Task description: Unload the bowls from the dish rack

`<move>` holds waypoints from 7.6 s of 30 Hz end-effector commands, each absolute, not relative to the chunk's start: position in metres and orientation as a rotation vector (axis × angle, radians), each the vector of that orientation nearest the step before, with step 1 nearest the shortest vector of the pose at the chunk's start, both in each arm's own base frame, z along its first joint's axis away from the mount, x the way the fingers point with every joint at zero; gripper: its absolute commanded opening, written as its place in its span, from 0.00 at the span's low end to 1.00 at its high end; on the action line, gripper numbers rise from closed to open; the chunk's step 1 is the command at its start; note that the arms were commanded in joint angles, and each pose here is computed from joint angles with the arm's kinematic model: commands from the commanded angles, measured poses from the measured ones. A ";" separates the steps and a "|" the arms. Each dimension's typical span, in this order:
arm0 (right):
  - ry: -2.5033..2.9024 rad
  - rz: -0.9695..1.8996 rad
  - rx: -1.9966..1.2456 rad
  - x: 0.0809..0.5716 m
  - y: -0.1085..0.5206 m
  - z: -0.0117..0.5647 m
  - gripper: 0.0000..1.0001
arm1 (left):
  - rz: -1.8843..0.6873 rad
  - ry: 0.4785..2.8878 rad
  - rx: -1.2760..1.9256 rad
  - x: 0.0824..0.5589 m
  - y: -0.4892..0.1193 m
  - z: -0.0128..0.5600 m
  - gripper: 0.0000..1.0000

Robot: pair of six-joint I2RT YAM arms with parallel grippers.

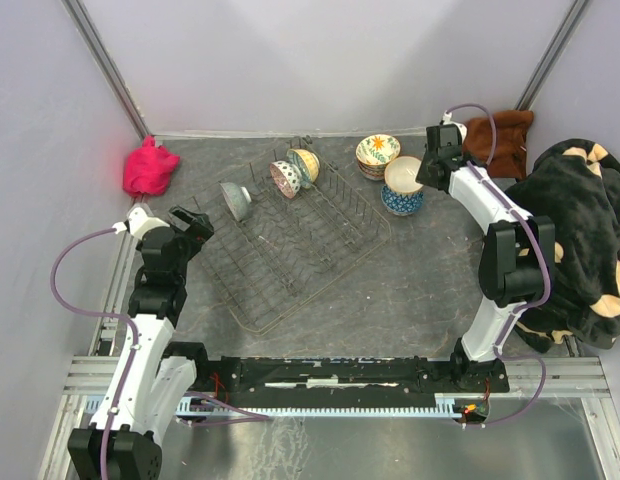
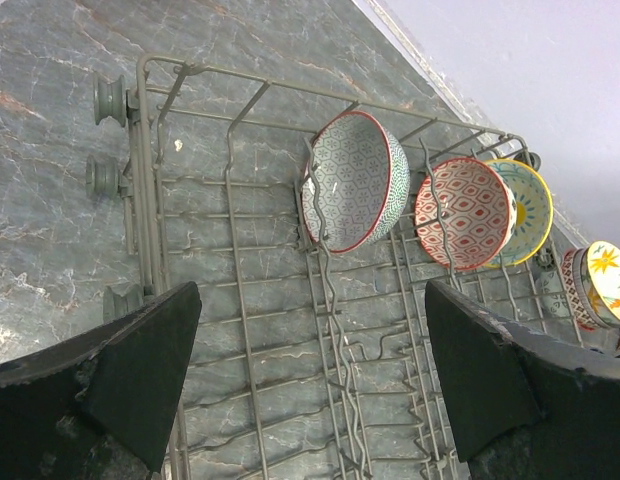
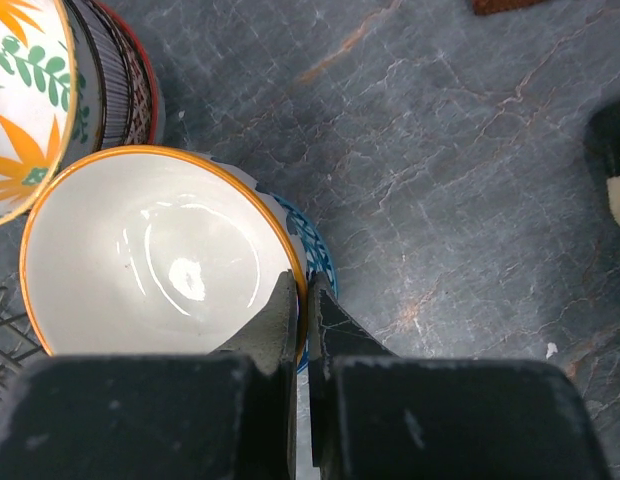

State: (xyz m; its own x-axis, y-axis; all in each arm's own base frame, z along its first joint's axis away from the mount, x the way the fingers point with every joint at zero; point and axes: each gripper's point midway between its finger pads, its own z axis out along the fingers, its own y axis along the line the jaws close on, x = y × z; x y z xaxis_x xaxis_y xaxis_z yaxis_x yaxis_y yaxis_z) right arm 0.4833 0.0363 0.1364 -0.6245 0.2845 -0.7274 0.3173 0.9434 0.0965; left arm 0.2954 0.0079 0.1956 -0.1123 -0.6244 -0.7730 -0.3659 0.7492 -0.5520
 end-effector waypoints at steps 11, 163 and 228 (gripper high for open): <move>2.182 0.037 0.464 0.493 0.039 0.155 0.01 | -0.296 1.659 -0.771 0.298 0.007 0.213 0.99; 1.589 -0.233 -0.539 0.423 0.543 0.142 0.42 | 0.035 1.290 -1.190 0.199 0.094 0.241 0.99; 1.386 -0.278 -0.165 0.410 0.495 0.240 0.01 | 0.037 1.295 -1.190 0.205 0.094 0.234 0.99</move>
State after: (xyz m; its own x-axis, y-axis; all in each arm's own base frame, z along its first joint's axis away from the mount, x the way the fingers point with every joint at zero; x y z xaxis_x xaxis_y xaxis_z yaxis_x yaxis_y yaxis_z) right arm 0.4167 0.5053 0.1506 0.0691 -0.4586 -0.8860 0.0478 0.8886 -0.4562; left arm 0.2031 0.0905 0.2197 0.2839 -0.5675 -0.7729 -0.6408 0.4874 -0.5932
